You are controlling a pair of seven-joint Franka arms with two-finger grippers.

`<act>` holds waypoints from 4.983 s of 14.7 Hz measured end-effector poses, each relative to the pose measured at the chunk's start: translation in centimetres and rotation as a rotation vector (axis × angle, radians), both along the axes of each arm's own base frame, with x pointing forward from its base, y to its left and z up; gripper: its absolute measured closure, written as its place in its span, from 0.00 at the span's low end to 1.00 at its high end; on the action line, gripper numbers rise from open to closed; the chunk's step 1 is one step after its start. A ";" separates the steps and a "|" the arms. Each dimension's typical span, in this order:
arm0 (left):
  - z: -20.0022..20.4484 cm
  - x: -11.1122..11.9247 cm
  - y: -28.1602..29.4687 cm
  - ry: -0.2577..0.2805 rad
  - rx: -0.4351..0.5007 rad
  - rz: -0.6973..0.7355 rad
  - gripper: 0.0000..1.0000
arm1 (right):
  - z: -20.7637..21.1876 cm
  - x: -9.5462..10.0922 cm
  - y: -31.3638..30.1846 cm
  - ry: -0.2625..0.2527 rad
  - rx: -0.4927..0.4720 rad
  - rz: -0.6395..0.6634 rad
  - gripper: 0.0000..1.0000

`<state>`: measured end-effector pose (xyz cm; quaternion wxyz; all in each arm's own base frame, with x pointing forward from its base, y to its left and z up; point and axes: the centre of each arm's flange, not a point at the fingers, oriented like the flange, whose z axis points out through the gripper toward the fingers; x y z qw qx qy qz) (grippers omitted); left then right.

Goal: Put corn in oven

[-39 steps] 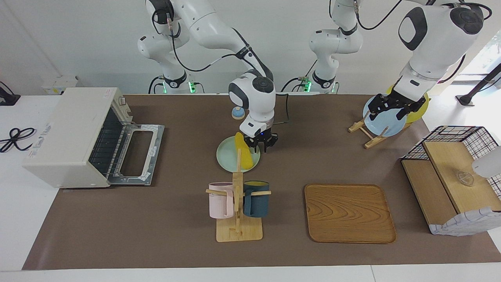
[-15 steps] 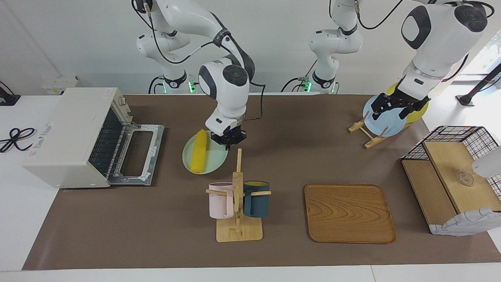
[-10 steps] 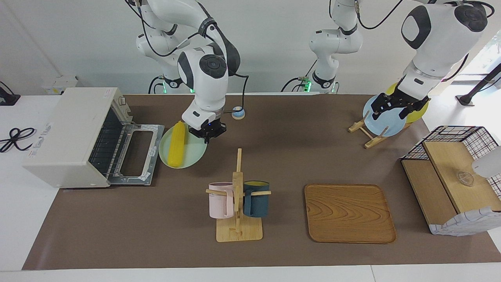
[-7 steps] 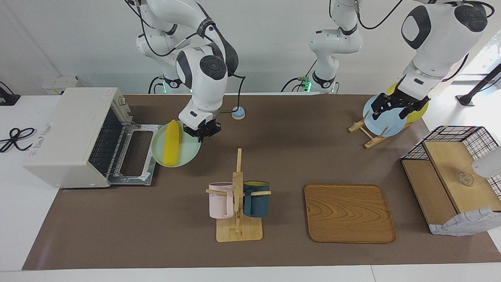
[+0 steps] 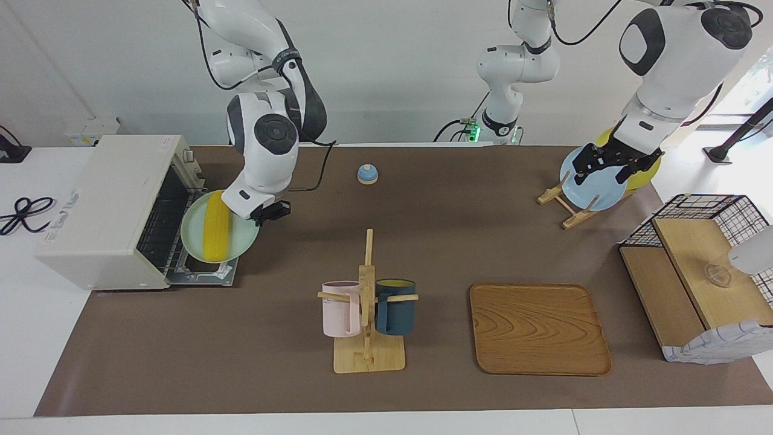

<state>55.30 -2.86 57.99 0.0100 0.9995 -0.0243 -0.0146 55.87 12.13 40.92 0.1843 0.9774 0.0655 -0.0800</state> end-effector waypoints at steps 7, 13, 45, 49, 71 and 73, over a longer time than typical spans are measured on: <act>0.0 0.0 0.0 0.000 0.000 0.000 0.00 | -1.2 -0.3 -8.3 0.052 -0.006 -0.083 0.97; 0.0 0.0 0.0 0.000 0.000 0.000 0.00 | -2.9 -1.5 -10.2 0.070 -0.002 -0.107 0.97; 0.0 0.0 0.0 0.000 0.000 0.000 0.00 | -7.0 -2.5 -6.3 -0.167 0.311 -0.138 0.45; 0.0 0.0 0.0 0.000 0.000 0.000 0.00 | -7.6 -3.2 -7.7 -0.164 0.309 -0.163 0.45; 0.0 0.0 0.0 0.000 0.000 0.000 0.00 | -10.2 -3.7 -9.5 -0.147 0.305 -0.200 0.99; 0.0 0.0 0.0 0.000 0.000 0.000 0.00 | -10.2 -3.7 -9.6 -0.144 0.292 -0.186 0.99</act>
